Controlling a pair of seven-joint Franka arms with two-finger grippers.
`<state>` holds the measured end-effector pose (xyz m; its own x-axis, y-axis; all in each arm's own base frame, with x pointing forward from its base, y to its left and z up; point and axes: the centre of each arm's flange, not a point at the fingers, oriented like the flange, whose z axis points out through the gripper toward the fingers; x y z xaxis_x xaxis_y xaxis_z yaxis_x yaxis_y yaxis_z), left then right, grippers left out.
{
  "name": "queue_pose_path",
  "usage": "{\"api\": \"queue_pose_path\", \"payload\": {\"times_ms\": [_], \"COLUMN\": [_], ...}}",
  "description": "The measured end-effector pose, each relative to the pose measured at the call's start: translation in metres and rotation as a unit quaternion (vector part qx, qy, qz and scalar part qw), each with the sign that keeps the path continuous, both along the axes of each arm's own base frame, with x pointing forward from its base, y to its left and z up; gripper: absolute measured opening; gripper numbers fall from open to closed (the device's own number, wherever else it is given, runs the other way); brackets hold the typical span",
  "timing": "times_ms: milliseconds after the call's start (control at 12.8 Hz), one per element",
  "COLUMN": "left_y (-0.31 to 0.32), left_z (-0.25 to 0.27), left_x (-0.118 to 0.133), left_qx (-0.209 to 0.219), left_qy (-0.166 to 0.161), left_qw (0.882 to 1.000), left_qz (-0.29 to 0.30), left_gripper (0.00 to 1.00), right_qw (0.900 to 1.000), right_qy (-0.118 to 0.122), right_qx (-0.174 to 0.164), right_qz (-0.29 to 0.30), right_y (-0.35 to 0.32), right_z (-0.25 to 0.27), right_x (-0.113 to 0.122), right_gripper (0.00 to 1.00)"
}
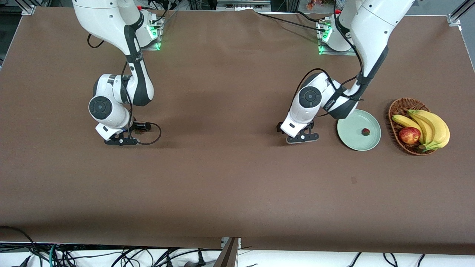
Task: Collect all strawberries into plate
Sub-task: 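Grasp the mid-table strawberry with the left gripper while the right grasps the last, then place the strawberry on the plate while the right gripper carries the last one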
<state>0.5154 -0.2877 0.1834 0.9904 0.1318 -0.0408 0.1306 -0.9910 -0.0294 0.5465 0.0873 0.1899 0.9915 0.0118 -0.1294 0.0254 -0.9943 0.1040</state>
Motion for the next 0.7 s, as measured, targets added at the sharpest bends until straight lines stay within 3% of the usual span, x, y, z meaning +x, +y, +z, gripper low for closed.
{"api": "queue_pose_path", "payload": {"times_ms": [78, 234, 312, 391, 469, 547, 625, 703], "left_y": [-0.002, -0.002, -0.002, -0.002, -0.002, -0.002, -0.002, -0.001], "left_z": [-0.004, -0.007, -0.006, -0.006, -0.006, -0.005, -0.005, -0.005], "left_x": [-0.006, -0.01, -0.009, -0.009, -0.008, -0.008, -0.008, -0.007], "left_qx": [-0.002, -0.004, -0.005, -0.006, -0.006, -0.006, -0.006, -0.007], "left_qy": [0.002, 0.002, 0.001, 0.0, -0.001, -0.001, -0.001, -0.002], "left_qw": [1.0, 1.0, 1.0, 1.0, 1.0, 1.0, 1.0, 1.0], "left_qz": [0.001, 0.004, 0.005, 0.005, 0.006, 0.007, 0.007, 0.008], "left_gripper": [1.0, 0.93, 0.81, 0.69, 0.59, 0.52, 0.52, 0.43], "right_qw": [1.0, 1.0, 0.999, 0.999, 0.999, 0.999, 0.999, 0.999], "right_qy": [0.0, -0.001, -0.002, -0.001, -0.001, -0.002, -0.001, -0.002], "right_qx": [0.008, 0.024, 0.03, 0.033, 0.035, 0.036, 0.036, 0.037], "right_qz": [0.005, 0.013, 0.016, 0.018, 0.018, 0.018, 0.019, 0.02], "right_y": [-0.002, -0.011, -0.017, -0.022, -0.025, -0.024, -0.023, -0.022], "right_z": [-0.002, -0.007, -0.009, -0.01, -0.01, -0.01, -0.01, -0.01], "right_x": [-0.001, -0.001, 0.0, 0.0, 0.001, 0.001, 0.001, 0.001], "right_gripper": [0.86, 0.72, 0.72, 0.64, 0.47, 0.38, 0.38, 0.33]}}
